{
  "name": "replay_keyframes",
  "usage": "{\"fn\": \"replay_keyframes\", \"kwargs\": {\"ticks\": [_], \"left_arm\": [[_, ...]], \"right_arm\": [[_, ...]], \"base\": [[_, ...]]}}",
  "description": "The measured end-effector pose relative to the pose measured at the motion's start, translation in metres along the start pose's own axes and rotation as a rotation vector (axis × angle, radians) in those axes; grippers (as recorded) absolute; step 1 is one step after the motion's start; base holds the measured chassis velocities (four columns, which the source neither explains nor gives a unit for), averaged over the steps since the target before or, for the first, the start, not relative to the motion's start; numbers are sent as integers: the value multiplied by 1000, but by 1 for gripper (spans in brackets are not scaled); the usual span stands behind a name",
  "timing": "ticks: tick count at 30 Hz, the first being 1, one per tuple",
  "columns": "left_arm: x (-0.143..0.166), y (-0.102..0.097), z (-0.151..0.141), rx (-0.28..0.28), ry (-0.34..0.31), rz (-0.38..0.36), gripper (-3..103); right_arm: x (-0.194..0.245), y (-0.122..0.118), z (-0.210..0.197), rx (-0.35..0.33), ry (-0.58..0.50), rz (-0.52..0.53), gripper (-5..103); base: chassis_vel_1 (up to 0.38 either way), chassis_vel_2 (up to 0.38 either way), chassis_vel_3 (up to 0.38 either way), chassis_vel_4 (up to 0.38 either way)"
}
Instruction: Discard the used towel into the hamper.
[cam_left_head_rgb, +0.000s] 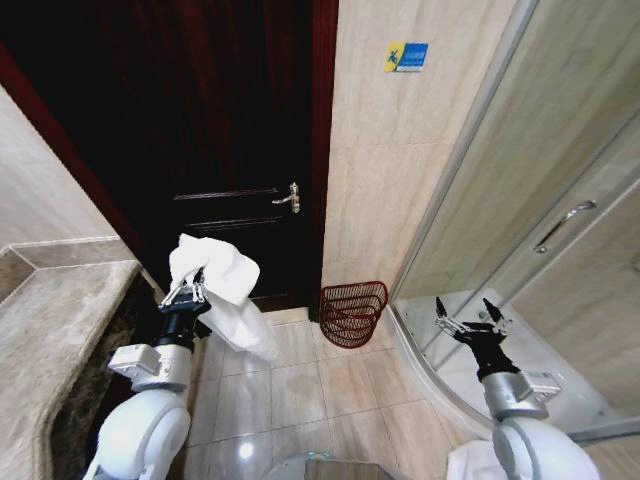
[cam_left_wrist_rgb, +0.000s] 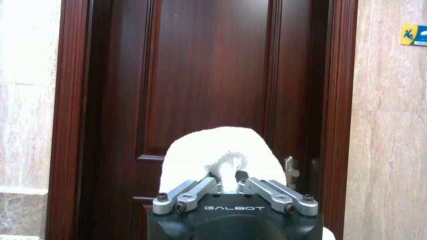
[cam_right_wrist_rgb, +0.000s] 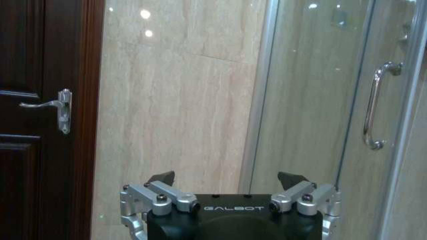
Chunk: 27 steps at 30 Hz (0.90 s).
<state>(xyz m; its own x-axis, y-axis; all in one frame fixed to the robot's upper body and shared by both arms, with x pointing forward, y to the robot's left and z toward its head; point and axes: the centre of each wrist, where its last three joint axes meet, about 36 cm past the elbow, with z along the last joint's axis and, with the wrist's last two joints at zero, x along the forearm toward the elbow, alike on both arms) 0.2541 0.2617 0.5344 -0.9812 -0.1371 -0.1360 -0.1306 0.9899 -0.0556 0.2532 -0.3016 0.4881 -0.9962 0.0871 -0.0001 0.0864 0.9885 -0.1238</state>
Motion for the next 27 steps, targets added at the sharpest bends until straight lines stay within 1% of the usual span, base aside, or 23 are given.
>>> {"fn": "replay_keyframes", "kwargs": {"ticks": [8,10,27], "left_arm": [[-2,2,8,4,-13,21,7],[-4,3,13,7,-18,31,7],[-12,9,39,13,-26,43,7]], "right_arm": [[-2,1,3,-6,3,1,100],[-3,1,4,-8,2,5,100],[-4,1,3,-1,29,24,100]], "base": [[0,0,0,0],[0,0,0,0],[0,0,0,0]]}}
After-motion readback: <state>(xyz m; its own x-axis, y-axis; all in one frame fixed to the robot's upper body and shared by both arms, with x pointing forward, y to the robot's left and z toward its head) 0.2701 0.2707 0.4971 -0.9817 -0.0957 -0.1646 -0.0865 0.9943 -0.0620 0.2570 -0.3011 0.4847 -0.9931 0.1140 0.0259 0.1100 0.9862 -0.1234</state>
